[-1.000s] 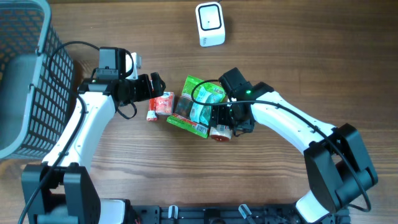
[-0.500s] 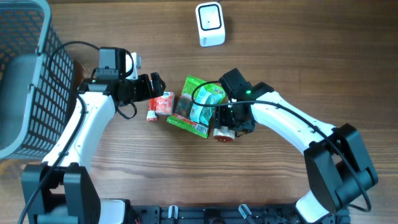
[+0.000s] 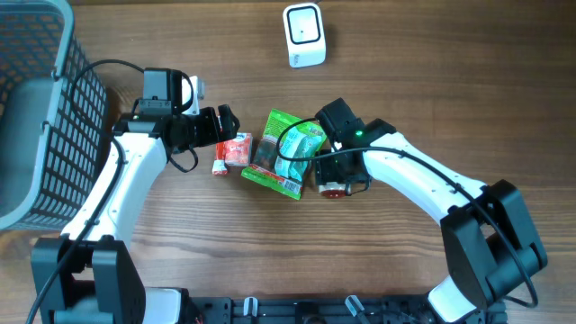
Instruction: Scan the item barcode
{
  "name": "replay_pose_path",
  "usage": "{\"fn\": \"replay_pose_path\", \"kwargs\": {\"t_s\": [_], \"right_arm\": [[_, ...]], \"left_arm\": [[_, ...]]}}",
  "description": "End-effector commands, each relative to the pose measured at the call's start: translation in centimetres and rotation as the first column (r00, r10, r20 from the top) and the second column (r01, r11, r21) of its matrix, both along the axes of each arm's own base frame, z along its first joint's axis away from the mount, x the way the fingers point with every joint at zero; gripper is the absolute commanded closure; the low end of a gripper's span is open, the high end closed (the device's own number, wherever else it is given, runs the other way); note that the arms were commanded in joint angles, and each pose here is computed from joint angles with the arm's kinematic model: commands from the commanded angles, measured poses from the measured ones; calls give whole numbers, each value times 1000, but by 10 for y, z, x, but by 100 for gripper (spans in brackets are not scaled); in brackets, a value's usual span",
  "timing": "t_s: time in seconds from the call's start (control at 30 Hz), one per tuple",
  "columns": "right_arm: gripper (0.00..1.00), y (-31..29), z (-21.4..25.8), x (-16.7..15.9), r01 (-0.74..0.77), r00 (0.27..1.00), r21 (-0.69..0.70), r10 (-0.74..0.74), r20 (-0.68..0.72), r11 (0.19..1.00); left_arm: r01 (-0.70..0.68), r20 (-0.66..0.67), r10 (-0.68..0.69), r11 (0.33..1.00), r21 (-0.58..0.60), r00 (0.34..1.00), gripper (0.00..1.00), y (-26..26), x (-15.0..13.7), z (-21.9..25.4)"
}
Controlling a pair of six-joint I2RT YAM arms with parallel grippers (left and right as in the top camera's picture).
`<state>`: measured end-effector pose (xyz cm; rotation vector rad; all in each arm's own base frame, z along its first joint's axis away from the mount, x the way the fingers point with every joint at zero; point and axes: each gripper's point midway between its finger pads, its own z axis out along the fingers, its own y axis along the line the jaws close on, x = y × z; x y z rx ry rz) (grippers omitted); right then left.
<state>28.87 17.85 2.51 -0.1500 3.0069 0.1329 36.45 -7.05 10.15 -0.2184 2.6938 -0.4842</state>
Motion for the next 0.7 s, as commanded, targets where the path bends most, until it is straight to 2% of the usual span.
{"fn": "replay_pose_path", "kwargs": {"t_s": [0.0,0.1,0.23,0.33,0.47,0.67], "right_arm": [[38,-29,-11,4,-77,997,-156,81,18,985],[37,-31,-7,8,-67,997,-153,71,22,986],[14,-29,3,12,-62,998,-144,65,17,988],[1,-27,13,15,-67,998,-147,70,11,987],[0,-15,51,28,-119,993,-85,120,9,989],[0,-30,122,49,-15,1000,28,15,0,999]], "left_arm": [[-3,28,3,1000,-8,1000,0,1,5,9],[-3,28,3,1000,-8,1000,0,1,5,9],[-3,28,3,1000,-8,1000,0,1,5,9],[-3,28,3,1000,-8,1000,0,1,5,9],[-3,28,3,1000,-8,1000,0,1,5,9],[-3,28,3,1000,-8,1000,0,1,5,9]]}}
